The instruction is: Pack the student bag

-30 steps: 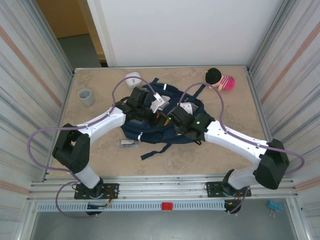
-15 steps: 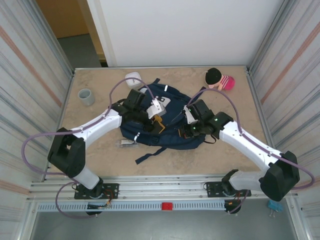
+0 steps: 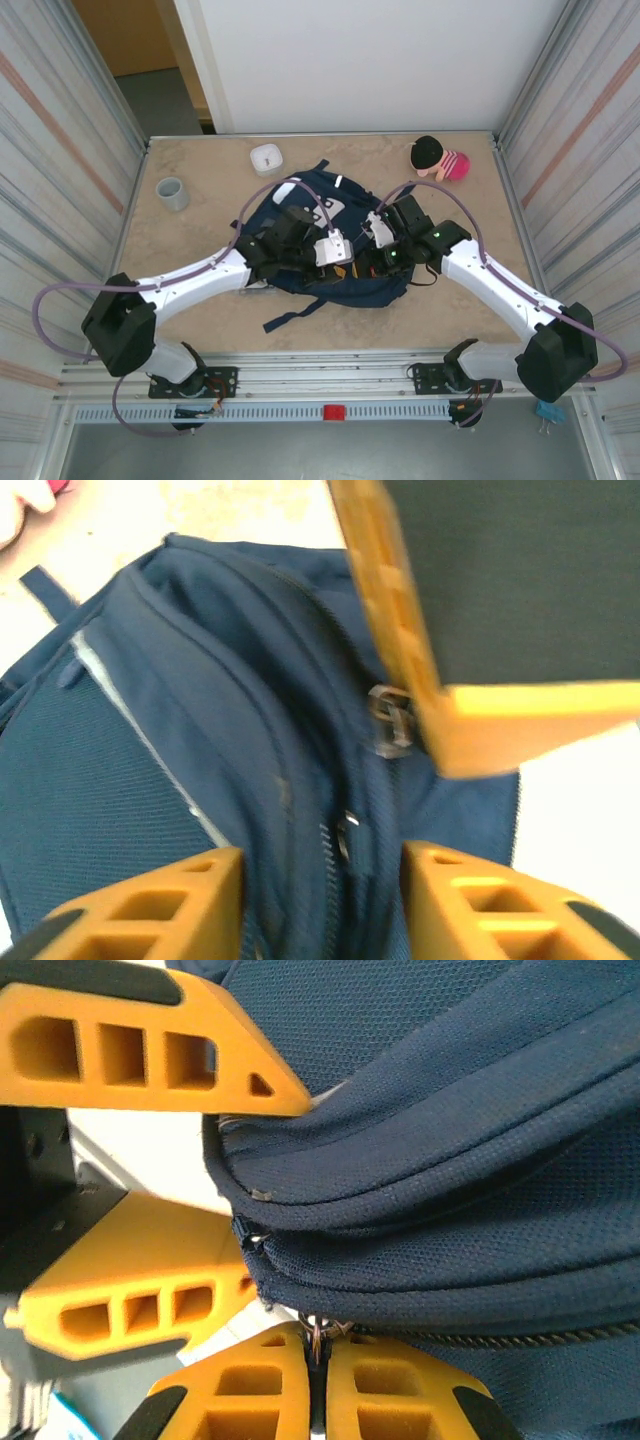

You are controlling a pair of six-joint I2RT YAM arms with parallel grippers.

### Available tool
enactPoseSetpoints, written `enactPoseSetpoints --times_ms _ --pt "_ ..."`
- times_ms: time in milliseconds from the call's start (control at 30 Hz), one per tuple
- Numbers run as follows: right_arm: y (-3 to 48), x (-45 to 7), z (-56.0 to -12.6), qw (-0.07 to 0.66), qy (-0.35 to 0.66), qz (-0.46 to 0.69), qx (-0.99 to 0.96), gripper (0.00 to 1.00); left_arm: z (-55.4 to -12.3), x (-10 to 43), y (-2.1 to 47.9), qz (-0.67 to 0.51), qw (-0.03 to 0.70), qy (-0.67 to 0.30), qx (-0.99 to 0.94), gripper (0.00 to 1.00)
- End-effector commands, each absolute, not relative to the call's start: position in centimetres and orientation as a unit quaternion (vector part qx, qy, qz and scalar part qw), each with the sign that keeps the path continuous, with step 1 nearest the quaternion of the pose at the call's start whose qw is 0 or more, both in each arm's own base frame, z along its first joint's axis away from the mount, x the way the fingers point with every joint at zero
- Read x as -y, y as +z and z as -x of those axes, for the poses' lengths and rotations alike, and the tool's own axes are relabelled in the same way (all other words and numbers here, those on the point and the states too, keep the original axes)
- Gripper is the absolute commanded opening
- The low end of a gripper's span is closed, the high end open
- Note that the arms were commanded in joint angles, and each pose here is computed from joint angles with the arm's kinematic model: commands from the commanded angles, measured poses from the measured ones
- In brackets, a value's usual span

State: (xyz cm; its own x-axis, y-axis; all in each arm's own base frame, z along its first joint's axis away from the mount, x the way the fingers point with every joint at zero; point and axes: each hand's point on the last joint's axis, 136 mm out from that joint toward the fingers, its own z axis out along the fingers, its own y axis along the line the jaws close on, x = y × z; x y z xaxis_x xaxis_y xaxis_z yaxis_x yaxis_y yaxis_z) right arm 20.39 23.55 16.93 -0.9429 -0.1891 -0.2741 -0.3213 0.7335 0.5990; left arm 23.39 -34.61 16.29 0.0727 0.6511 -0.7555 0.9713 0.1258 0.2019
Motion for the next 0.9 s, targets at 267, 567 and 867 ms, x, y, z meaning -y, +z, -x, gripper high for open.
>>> enactPoseSetpoints --times_ms 267,567,867 --pt "17.1 -19.3 -20.6 0.07 0.349 0.104 -0.929 0.0 -23.4 31.1 13.7 -0.677 0.343 -0.172 -0.628 0.04" --pt "15.9 -17.0 -21.5 0.063 0.335 0.091 -0.936 0.0 -22.1 29.8 13.2 -0.712 0.328 -0.177 -0.596 0.07" --pt "16.1 -18.0 -21.3 0.065 0.379 0.057 -0.921 0.0 -25.4 28.8 15.4 -0.602 0.393 -0.192 -0.668 0.5"
